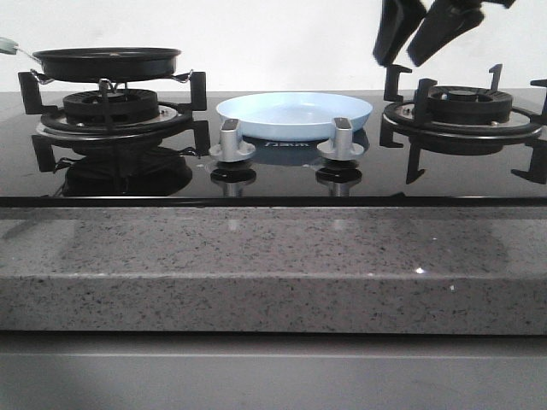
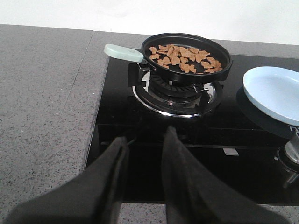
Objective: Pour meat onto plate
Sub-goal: 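Lower the right gripper onto the rim of the light blue plate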
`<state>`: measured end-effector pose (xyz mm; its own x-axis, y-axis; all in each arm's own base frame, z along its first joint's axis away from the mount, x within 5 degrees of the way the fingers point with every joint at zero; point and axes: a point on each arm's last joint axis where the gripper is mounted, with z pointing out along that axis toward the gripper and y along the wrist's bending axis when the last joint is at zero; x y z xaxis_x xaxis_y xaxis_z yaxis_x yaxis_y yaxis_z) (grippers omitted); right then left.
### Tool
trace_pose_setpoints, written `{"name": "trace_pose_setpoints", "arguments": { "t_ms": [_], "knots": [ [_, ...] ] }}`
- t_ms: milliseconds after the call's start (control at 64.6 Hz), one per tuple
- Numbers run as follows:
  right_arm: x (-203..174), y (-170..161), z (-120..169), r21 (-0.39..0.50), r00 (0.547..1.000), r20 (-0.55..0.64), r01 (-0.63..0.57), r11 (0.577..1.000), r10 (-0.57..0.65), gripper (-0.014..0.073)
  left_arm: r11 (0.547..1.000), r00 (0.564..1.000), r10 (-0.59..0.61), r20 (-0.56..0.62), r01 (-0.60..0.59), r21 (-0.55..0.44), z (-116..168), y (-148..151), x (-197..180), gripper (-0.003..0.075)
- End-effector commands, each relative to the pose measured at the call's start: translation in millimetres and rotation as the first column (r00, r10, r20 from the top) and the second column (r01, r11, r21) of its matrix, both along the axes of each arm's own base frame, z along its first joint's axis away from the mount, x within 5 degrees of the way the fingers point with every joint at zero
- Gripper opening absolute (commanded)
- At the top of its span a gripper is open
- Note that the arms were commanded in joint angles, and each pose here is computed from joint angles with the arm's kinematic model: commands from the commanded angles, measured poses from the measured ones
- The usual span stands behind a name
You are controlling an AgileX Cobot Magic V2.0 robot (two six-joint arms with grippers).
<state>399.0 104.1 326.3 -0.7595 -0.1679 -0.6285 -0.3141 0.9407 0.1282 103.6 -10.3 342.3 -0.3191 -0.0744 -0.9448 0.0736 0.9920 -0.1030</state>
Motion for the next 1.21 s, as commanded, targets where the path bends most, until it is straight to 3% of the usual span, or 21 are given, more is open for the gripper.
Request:
{"name": "trace_pose_setpoints", "arguments": {
  "t_ms": [0,433,975,1068,1192],
  "knots": [
    [7,1,29,0.013,0.993,0.115,-0.005,1.000,0.003,0.0367,1.000,0.996,-0.001,0.093,0.002,-0.011,16,-1,2,0.0163],
    [56,12,4,0.011,0.994,0.108,-0.008,1.000,0.007,0.0367,1.000,0.996,-0.001,0.093,0.002,-0.011,16,-1,2,0.0132],
    [63,14,-27,-0.027,0.999,0.003,-0.042,0.999,0.043,0.0364,1.000,0.996,-0.001,0.093,0.002,-0.011,16,-1,2,0.0132],
    [62,14,-27,-0.029,0.999,-0.006,-0.045,0.999,0.044,0.0304,1.000,0.996,-0.001,0.093,0.002,-0.011,16,-1,2,0.0132],
    [62,14,-27,-0.029,0.999,-0.008,-0.045,0.999,0.045,0.0153,1.000,0.996,-0.001,0.093,0.002,-0.011,16,-1,2,0.0132]
  ]
}}
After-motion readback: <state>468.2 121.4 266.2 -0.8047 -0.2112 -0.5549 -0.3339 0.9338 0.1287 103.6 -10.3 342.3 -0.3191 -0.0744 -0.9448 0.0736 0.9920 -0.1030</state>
